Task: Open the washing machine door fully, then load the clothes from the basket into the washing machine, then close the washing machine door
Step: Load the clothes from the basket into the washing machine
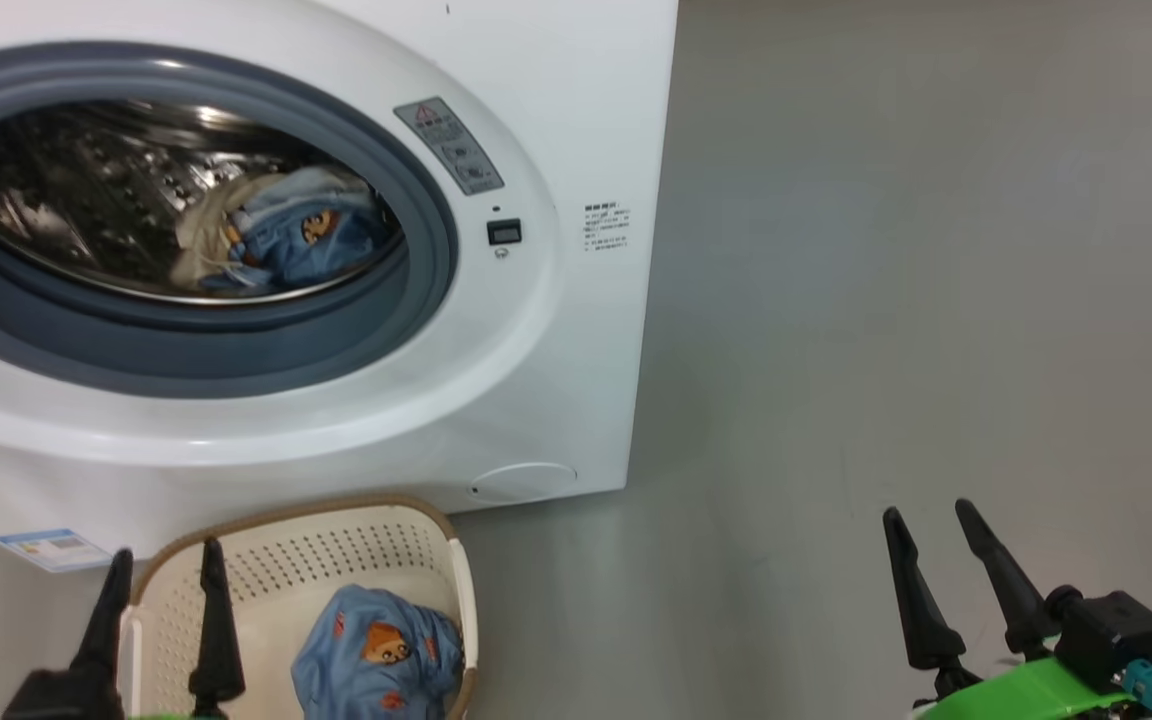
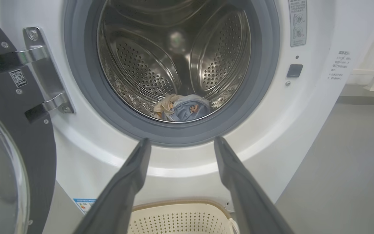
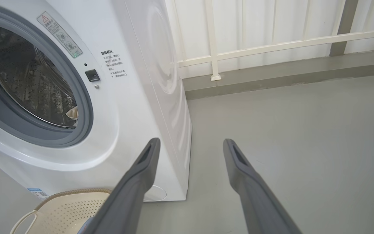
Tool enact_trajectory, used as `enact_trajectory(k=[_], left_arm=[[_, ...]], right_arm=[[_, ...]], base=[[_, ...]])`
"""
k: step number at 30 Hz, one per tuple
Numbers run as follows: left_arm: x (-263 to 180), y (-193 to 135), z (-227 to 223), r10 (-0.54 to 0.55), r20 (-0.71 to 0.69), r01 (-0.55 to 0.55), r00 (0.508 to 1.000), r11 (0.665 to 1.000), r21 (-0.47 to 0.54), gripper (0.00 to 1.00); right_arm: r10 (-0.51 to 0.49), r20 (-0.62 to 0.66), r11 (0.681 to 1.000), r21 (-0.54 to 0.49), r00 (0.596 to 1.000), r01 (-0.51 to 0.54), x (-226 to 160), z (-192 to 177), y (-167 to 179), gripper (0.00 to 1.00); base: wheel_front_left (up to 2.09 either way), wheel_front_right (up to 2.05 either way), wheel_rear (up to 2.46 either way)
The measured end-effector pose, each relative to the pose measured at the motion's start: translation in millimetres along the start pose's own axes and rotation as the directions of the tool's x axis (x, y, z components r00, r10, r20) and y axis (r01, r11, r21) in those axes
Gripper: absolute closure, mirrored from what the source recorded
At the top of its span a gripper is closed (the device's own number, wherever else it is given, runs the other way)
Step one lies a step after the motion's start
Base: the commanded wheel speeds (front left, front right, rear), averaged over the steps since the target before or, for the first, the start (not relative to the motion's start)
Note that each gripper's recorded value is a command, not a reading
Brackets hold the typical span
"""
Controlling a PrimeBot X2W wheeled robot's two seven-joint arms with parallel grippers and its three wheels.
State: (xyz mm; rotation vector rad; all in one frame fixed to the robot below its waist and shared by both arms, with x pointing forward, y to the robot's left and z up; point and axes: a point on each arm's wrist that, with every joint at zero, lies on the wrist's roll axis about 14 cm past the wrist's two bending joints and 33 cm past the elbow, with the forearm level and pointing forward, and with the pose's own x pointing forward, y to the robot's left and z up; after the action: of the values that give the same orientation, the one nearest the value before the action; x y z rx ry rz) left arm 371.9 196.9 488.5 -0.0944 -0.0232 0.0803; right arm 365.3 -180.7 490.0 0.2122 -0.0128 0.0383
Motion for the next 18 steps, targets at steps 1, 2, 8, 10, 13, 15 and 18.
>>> enact_trajectory(k=[1,2,8,10,13,15,18], left_arm=[[5,-1,-1,-0.003,-0.001,0.003,1.000,1.000,0.000,0.00],[9,-2,-2,-0.007,-0.003,0.007,1.000,1.000,0.000,0.00],[36,-6,-23,-0.017,-0.050,0.017,0.999,1.000,-0.007,0.00],[42,-7,-36,-0.022,-0.085,0.020,0.996,1.000,-0.017,0.00],[52,-8,-58,-0.026,-0.141,0.022,0.990,0.999,-0.035,0.00],[58,-10,-74,-0.033,-0.180,0.026,0.983,0.999,-0.039,0.00],[68,-13,-97,-0.042,-0.237,0.029,0.971,0.998,-0.058,0.00]], right_arm=[[0.000,0.000,1.000,0.000,1.000,0.000,3,-1,0,0.00],[-0.001,-0.002,1.000,0.000,1.000,0.001,6,-1,-1,0.00],[-0.008,-0.032,1.000,0.000,0.999,0.008,19,-15,-4,0.00],[-0.009,-0.046,1.000,0.000,0.999,0.009,24,-20,-5,0.00],[-0.012,-0.062,1.000,0.000,0.998,0.012,32,-28,-7,0.00],[-0.016,-0.074,1.000,-0.001,0.997,0.016,37,-35,-9,0.00],[-0.017,-0.093,1.000,-0.001,0.996,0.017,44,-44,-10,0.00]], base=[[0.00,0.00,0.00],[0.00,0.00,0.00],[0.00,0.00,0.00],[0.00,0.00,0.00],[0.00,0.00,0.00],[0.00,0.00,0.00],[0.00,0.00,0.00]])
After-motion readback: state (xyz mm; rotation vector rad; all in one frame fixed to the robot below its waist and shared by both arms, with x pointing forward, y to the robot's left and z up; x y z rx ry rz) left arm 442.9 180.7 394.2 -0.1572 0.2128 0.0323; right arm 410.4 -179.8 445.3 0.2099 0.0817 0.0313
